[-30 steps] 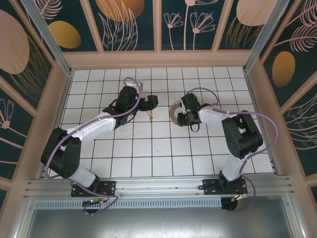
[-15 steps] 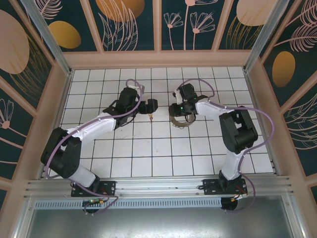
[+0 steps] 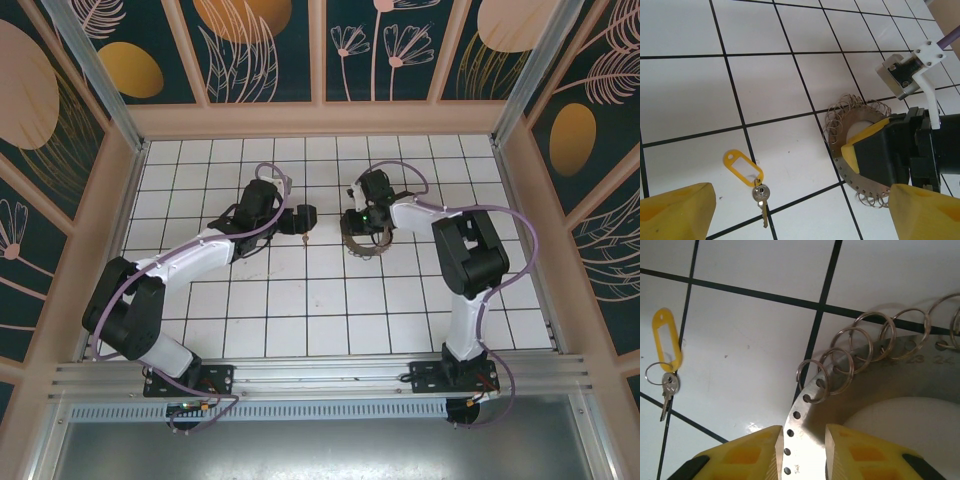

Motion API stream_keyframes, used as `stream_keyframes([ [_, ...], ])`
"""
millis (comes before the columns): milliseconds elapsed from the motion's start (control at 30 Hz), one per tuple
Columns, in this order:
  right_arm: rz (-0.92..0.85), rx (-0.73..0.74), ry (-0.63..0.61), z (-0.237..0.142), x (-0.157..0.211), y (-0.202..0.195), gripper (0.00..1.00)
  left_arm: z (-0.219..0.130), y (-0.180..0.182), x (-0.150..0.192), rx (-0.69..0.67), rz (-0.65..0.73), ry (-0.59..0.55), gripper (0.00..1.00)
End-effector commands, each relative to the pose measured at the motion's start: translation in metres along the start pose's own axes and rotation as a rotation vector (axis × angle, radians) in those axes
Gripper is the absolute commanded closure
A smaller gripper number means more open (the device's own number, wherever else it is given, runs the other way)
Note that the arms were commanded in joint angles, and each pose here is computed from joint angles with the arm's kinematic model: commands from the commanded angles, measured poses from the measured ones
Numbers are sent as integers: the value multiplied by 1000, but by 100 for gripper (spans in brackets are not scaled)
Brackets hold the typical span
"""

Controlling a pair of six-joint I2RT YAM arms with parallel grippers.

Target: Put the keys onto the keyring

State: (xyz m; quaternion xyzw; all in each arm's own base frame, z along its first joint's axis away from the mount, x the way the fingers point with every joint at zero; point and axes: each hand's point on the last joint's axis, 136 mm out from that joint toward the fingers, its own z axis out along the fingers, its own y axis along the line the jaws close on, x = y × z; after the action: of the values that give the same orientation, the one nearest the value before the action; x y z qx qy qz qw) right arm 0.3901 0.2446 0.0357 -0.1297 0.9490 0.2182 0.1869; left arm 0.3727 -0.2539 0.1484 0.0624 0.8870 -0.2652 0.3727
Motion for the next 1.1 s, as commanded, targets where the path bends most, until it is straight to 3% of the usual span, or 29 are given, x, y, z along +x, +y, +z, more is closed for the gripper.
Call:
stream_keyframes([
  [0,3,-12,-43,2,-16,0,71,-9,-5,-9,9,23,-27,12],
  [1067,-4,-25,-35,23,-23,8,71,-11,-3,-11,1,15,-43,14],
])
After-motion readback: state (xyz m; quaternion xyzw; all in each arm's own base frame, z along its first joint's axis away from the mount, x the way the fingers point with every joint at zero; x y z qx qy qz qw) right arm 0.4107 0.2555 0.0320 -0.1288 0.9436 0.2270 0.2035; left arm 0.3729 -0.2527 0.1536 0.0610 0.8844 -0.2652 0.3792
